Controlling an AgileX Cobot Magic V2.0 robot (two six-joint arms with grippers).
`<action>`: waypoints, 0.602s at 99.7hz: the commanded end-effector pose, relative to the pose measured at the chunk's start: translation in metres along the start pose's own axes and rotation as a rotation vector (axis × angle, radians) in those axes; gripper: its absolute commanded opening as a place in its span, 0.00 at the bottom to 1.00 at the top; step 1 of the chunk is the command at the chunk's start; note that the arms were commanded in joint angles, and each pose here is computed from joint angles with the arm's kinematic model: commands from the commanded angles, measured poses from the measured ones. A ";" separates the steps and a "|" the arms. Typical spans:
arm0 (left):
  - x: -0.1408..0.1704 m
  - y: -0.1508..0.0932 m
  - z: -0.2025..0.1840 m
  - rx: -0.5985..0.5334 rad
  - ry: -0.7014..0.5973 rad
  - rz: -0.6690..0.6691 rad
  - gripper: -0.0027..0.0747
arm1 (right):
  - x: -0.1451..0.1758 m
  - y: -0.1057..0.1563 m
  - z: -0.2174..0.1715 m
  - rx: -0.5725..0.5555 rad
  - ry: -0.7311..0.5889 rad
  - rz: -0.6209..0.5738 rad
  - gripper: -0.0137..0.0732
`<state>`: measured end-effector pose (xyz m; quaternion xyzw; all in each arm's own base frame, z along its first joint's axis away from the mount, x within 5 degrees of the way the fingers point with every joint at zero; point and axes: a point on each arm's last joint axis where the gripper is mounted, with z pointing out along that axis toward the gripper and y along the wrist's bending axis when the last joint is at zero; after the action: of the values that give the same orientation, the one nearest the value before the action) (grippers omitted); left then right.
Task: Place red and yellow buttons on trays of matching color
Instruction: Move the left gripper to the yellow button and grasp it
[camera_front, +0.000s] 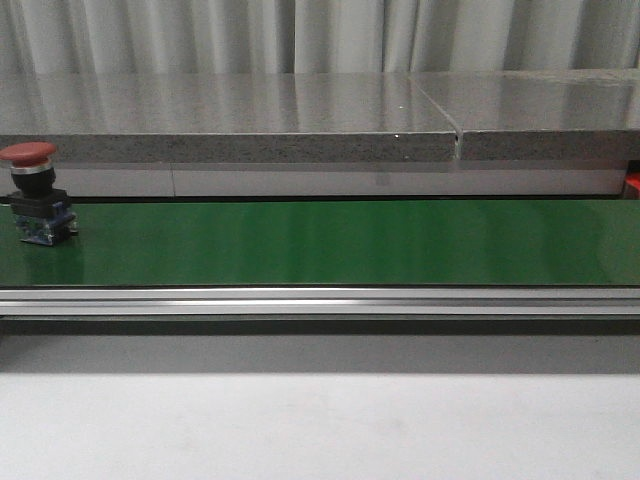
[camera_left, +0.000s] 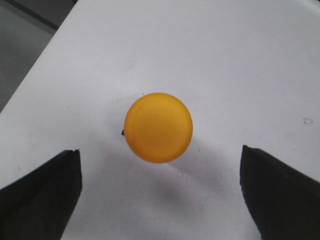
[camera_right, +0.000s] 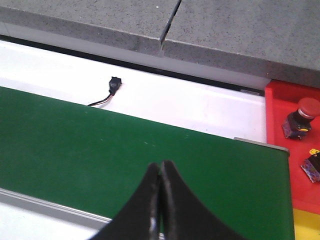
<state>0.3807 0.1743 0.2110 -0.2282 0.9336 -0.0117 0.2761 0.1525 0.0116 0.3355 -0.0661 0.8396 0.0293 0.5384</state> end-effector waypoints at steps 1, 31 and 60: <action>-0.023 -0.002 -0.016 0.004 -0.122 -0.010 0.85 | -0.015 -0.001 -0.006 0.018 -0.105 0.001 0.08; -0.036 0.000 0.006 0.004 -0.124 -0.009 0.84 | -0.015 -0.001 -0.006 0.019 -0.106 0.001 0.08; -0.035 0.000 0.011 0.005 -0.102 -0.010 0.46 | -0.015 -0.001 -0.006 0.018 -0.105 0.001 0.08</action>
<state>0.4091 0.1884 0.1833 -0.2296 0.9356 -0.0133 0.2680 0.1525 0.0116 0.3355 -0.0661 0.8396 0.0293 0.5384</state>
